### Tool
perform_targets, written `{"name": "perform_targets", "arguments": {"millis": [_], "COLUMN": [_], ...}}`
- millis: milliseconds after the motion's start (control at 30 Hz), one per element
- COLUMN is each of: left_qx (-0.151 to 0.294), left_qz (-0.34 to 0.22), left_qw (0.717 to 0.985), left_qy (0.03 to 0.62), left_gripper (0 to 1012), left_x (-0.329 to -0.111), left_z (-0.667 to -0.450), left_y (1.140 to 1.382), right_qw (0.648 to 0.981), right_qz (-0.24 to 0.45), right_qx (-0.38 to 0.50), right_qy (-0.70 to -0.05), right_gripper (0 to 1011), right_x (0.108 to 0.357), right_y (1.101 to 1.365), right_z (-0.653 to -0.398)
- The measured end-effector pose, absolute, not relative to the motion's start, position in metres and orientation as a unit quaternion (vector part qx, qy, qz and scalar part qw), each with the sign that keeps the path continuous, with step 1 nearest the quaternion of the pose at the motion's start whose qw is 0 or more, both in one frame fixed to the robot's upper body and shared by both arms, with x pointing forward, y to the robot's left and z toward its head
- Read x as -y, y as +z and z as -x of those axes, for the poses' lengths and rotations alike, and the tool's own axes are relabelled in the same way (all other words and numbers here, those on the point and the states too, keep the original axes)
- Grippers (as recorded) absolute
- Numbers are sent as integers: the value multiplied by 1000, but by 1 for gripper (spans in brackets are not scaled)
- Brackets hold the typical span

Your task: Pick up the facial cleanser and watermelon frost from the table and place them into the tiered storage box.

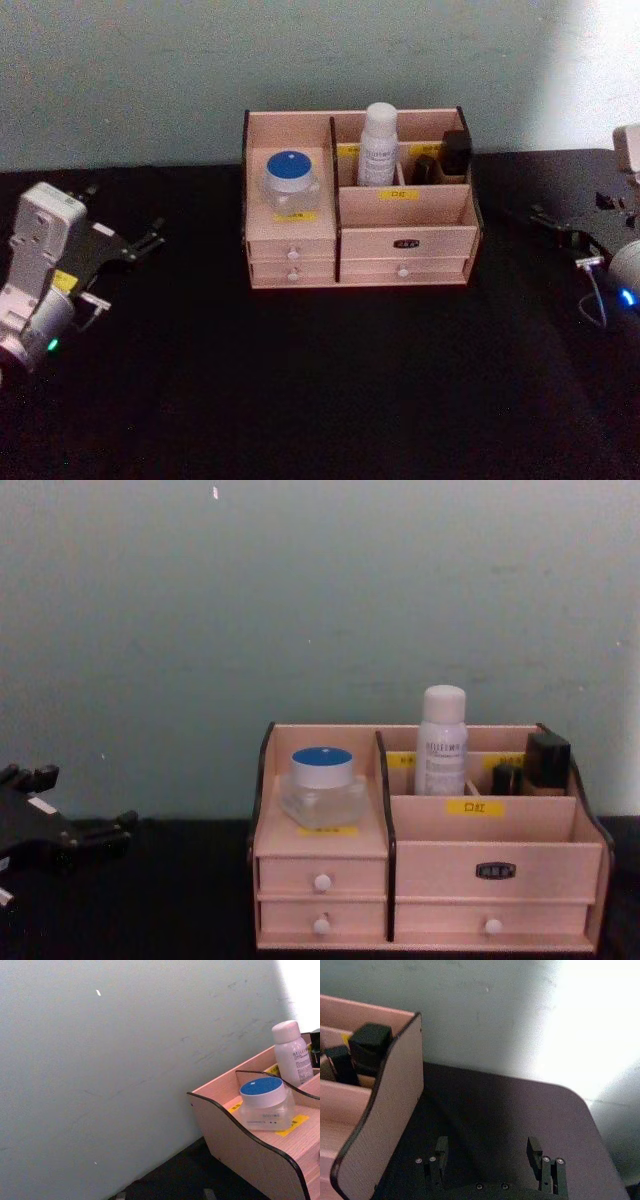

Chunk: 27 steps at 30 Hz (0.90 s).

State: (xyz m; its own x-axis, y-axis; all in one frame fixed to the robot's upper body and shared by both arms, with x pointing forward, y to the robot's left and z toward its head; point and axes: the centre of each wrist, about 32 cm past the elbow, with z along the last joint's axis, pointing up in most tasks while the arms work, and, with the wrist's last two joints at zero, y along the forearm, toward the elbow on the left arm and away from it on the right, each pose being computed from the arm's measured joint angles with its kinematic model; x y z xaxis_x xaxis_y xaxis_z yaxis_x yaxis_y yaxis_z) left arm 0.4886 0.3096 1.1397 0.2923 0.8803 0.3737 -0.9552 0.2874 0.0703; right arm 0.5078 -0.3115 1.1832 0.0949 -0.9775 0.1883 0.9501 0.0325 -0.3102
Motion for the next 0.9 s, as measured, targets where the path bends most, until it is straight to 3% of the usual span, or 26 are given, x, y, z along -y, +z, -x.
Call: {"name": "perform_targets", "arguments": {"millis": [900], "left_qx": [132], "left_qz": [-141], "left_qw": [791], "left_qy": [580], "left_gripper": [1001], "left_x": [-310], "left_z": [-489], "left_y": [1140], "right_qw": [717], "right_qz": [183], "right_qx": [-42], "right_qy": [-672], "right_gripper": [1003], "right_x": [311], "right_y": [1182], "right_z": [-509]}}
